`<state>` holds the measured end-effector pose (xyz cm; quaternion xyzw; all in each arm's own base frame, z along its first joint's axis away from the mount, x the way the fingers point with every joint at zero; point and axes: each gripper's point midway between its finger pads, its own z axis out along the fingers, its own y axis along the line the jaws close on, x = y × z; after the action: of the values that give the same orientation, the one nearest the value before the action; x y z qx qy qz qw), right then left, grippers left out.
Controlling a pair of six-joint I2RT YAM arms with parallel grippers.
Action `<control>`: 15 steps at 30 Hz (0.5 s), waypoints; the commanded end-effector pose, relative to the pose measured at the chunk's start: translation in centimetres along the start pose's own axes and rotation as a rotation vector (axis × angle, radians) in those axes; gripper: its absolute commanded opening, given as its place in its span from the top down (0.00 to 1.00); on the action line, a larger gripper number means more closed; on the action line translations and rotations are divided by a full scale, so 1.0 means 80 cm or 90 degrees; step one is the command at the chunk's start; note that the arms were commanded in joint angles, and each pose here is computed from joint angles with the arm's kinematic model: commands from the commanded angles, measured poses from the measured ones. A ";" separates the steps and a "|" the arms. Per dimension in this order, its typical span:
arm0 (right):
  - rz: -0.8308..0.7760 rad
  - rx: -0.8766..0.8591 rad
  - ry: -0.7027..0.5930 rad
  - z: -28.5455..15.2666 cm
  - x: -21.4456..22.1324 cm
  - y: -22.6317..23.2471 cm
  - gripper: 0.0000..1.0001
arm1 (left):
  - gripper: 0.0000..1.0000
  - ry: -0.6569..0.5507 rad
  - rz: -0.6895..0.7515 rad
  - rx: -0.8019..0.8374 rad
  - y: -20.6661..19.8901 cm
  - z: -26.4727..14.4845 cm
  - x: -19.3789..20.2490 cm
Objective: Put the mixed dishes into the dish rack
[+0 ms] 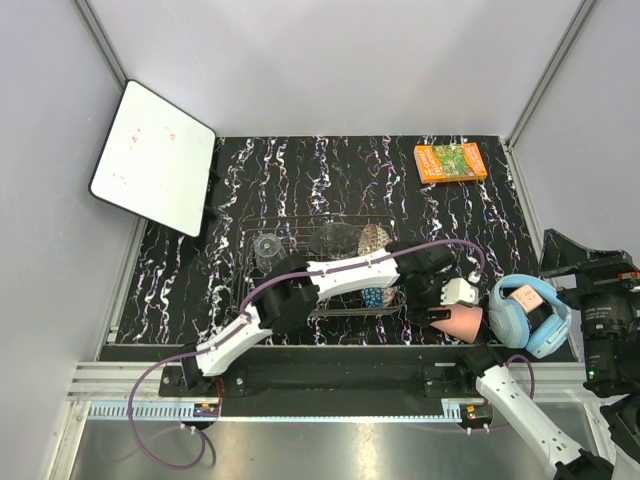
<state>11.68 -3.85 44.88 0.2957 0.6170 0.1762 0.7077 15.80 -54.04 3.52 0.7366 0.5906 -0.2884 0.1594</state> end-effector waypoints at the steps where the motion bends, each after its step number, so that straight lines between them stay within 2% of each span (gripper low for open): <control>1: -0.027 0.009 0.045 0.022 0.028 0.008 0.00 | 0.66 -0.082 0.014 -0.054 -0.005 -0.114 -0.069; 6: -0.035 0.000 0.080 0.036 0.049 0.020 0.00 | 0.77 -0.083 0.002 -0.077 -0.028 -0.182 -0.073; 15: -0.002 -0.052 0.039 0.021 -0.001 0.051 0.00 | 0.78 -0.116 -0.003 -0.136 -0.055 -0.274 -0.091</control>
<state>15.34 -1.04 43.97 0.2681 0.6674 0.1672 0.6744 15.71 -47.38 23.55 0.6985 0.5890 -0.3007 0.2736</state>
